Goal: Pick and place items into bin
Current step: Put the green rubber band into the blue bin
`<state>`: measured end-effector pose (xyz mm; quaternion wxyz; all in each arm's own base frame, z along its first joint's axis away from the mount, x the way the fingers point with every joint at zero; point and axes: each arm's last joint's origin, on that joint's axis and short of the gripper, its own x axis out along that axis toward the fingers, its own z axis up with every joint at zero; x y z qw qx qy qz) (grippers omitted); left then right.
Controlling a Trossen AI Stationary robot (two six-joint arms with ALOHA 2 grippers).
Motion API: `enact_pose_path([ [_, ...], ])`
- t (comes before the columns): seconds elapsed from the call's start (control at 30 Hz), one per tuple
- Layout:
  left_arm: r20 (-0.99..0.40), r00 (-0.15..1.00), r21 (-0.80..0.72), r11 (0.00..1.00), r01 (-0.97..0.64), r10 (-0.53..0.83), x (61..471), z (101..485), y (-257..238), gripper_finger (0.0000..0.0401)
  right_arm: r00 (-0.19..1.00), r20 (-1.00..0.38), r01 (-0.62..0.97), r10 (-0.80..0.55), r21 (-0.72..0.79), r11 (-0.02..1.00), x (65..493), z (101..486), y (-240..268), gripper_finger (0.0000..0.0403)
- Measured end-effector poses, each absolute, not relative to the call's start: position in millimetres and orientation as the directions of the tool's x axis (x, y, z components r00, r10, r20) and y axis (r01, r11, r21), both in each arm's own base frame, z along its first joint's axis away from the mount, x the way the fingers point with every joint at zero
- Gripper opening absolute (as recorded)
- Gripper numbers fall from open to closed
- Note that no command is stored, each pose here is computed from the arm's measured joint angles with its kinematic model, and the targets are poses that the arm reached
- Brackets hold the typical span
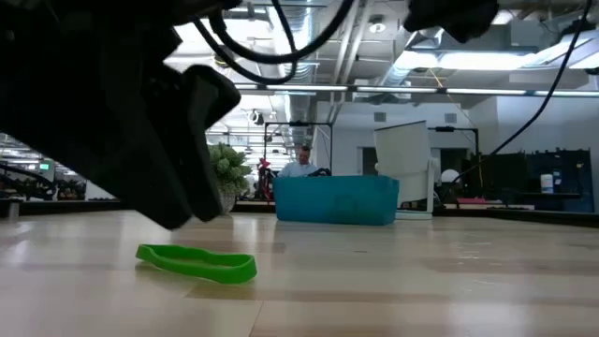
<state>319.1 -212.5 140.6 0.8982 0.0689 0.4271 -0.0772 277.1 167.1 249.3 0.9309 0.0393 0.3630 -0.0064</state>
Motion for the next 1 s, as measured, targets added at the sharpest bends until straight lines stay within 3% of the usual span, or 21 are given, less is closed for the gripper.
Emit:
enact_pose_path([
  [0.47,-0.788,0.611,0.057,0.980,0.189,-0.072,328,140,-199,0.0116,0.737,-0.672,0.089,0.073,0.204,0.975,268,246,188,0.0082],
  [1.0,-0.800,0.590,0.014,0.979,0.203,-0.111,330,139,-195,0.0116,0.725,-0.683,0.074,0.084,0.198,0.977,267,239,196,0.0082],
])
